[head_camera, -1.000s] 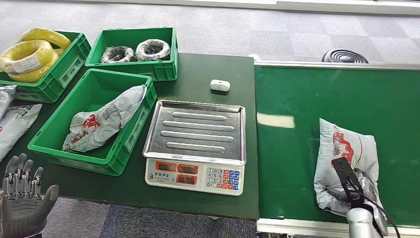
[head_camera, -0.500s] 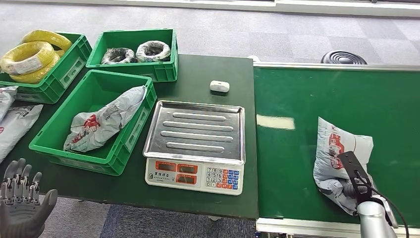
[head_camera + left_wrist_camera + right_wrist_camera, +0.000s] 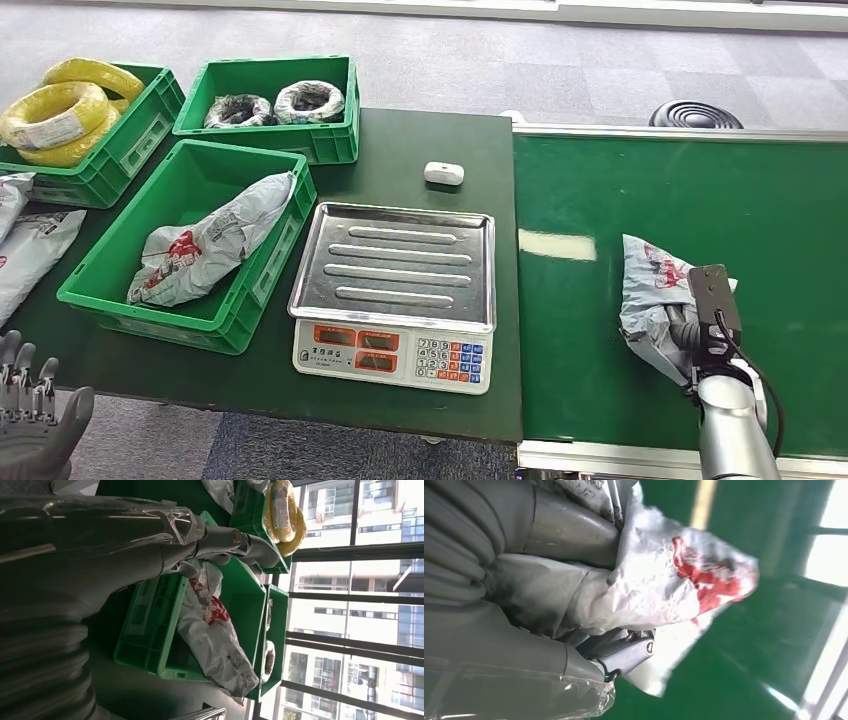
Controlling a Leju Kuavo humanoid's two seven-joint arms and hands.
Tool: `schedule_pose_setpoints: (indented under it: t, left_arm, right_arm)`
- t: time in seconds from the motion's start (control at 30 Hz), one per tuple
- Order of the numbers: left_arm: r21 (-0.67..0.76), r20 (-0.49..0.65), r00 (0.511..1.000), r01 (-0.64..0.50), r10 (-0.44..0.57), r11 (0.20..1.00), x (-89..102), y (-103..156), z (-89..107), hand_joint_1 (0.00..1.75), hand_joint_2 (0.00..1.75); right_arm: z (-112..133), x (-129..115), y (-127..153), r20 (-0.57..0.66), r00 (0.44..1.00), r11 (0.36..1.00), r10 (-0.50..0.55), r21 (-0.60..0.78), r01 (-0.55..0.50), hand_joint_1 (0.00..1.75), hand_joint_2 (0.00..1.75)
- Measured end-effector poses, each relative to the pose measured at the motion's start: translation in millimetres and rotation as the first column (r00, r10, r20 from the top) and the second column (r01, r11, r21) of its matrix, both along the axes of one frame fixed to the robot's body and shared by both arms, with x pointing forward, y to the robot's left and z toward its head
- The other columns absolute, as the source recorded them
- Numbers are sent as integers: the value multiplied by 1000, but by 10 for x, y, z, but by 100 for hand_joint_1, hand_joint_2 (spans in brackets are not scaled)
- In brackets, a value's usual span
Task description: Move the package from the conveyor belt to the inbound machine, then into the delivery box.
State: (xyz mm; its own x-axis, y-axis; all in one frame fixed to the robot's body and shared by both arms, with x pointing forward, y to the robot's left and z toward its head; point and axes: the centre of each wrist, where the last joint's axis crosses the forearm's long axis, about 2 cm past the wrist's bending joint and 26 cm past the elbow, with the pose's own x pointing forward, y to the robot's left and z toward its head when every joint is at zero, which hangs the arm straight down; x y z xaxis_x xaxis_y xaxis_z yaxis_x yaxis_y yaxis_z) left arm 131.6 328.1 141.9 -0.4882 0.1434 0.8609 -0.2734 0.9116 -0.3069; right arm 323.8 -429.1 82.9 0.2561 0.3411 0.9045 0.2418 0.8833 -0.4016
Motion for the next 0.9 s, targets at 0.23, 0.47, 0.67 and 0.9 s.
schedule_pose_setpoints:
  t: [0.23,0.47,0.67,0.9]
  left_arm:
    - [9,28,999,45,-46,999,32,-46,12,0,175]
    - [10,37,997,60,-60,998,67,-65,11,0,175]
    - [1,54,997,48,-48,999,212,-113,28,0,175]
    - [6,79,996,32,-32,999,311,-148,45,0,175]
  right_arm:
    - [535,198,640,388,910,978,148,-192,-77,175,0]
    - [782,220,1066,492,816,942,302,-288,-175,175,175]
    - [973,322,1644,494,707,841,506,-464,-278,175,175]
    - [1233,328,2510,435,534,682,725,-562,-468,175,175]
